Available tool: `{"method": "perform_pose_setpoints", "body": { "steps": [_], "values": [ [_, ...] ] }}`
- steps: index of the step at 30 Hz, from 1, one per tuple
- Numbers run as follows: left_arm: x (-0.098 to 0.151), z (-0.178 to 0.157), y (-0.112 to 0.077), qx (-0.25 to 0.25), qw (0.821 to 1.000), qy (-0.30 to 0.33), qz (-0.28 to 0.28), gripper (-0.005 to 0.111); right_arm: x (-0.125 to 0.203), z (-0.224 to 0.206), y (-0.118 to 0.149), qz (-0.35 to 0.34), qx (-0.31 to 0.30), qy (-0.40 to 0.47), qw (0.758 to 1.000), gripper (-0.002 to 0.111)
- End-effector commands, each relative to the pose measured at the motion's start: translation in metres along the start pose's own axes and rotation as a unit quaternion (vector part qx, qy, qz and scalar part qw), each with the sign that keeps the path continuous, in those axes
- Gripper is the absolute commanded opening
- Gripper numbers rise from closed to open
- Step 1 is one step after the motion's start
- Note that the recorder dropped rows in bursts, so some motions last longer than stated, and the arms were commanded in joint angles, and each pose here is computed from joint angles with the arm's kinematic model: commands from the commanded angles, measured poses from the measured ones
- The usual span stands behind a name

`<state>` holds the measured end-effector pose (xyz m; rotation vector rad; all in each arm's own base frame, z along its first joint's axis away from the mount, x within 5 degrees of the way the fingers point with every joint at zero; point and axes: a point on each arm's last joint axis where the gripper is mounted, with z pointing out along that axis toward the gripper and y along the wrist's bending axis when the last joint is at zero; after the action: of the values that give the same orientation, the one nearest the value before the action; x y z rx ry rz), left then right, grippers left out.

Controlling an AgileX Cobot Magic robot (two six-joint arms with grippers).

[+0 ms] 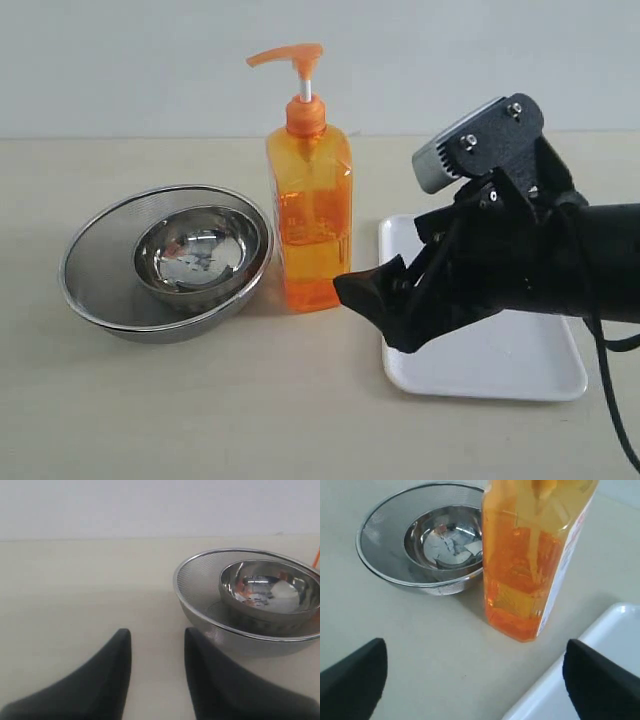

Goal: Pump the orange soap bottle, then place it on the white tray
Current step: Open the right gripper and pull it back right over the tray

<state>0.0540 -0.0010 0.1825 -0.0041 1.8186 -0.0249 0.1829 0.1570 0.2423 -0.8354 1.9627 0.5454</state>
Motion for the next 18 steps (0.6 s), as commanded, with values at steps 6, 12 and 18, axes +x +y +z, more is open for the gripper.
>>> {"method": "perform_pose_setpoints", "body": {
  "steps": [6, 12, 18],
  "values": [
    [-0.002, 0.0, 0.0, -0.001, 1.0, -0.01, -0.001, 0.033, -0.013, -0.022, 0.002, 0.064, 0.006, -0.046, 0.997, 0.085],
    [-0.002, 0.0, 0.0, -0.001, 1.0, -0.01, -0.001, 0.033, -0.014, -0.034, -0.01, 0.091, 0.086, -0.053, 0.991, 0.085],
    [-0.002, 0.0, 0.0, -0.001, 1.0, -0.01, -0.001, 0.033, -0.02, -0.036, -0.012, 0.122, 0.091, -0.09, 0.984, 0.085]
  ]
}}
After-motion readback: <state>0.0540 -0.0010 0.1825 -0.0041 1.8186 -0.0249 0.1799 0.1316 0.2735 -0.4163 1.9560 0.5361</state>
